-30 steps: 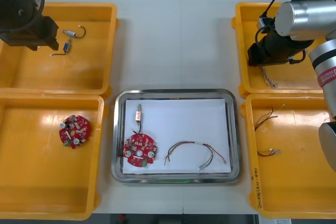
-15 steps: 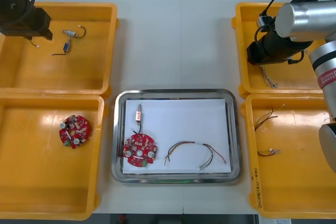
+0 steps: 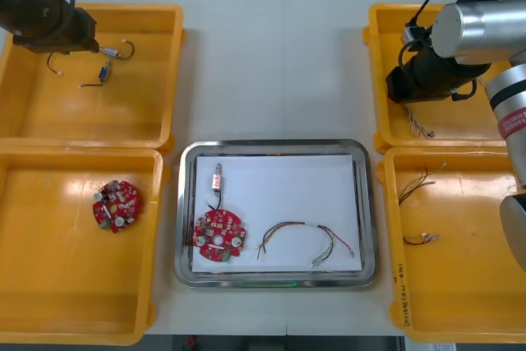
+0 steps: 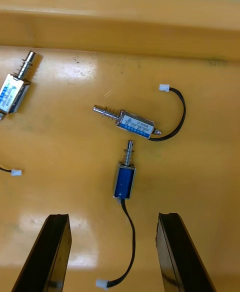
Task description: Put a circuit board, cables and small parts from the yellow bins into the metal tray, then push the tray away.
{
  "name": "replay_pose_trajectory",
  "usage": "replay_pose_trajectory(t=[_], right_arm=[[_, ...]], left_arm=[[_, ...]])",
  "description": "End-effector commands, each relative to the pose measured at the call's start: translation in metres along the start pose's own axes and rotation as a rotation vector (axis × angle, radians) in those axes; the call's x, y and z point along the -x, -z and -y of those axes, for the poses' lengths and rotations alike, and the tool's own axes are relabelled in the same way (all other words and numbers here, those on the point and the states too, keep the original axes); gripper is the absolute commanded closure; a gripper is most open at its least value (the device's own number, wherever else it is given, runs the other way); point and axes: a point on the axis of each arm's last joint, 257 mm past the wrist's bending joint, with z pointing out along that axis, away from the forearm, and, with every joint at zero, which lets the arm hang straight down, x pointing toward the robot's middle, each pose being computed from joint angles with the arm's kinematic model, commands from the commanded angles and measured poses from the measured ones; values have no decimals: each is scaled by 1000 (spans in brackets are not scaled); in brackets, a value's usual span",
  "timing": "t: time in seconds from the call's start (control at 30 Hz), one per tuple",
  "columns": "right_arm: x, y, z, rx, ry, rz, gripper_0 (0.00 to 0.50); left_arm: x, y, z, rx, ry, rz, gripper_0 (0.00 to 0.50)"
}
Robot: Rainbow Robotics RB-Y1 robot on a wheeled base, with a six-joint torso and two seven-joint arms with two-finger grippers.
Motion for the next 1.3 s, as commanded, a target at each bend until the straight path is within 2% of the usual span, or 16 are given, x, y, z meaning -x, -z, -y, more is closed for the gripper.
replay_pose_trajectory(t=[0.03, 0.3, 0.53, 0.7, 0.77, 0.87, 1.07, 1.17, 1.3], right_arm=[[-9, 22, 16, -13, -9, -26, 500], [-4, 72, 22, -9, -8, -33, 500], [-6, 112, 35, -9, -18, -36, 500], [-11, 139, 43, -17, -20, -46, 500], [-9, 149, 46, -22, -20, -31, 500], [4, 169, 52, -38, -4, 34, 500], [21, 200, 53, -68, 57, 130, 500], [24, 211, 50, -60, 87, 158, 500], [14, 215, 52, -62, 117, 166, 500]], left_arm=[[30, 10, 22, -6, -116, 72, 0], [27, -12, 27, -4, -128, 86, 0], [16, -27, 25, 13, -148, 66, 0], [8, -40, 20, 14, -146, 77, 0], [4, -44, 19, 15, -149, 73, 0], [-2, -49, 18, 22, -161, 65, 0], [-15, -62, 15, 29, -178, 57, 0], [-20, -65, 13, 30, -175, 50, 0], [-26, -70, 10, 30, -172, 49, 0]])
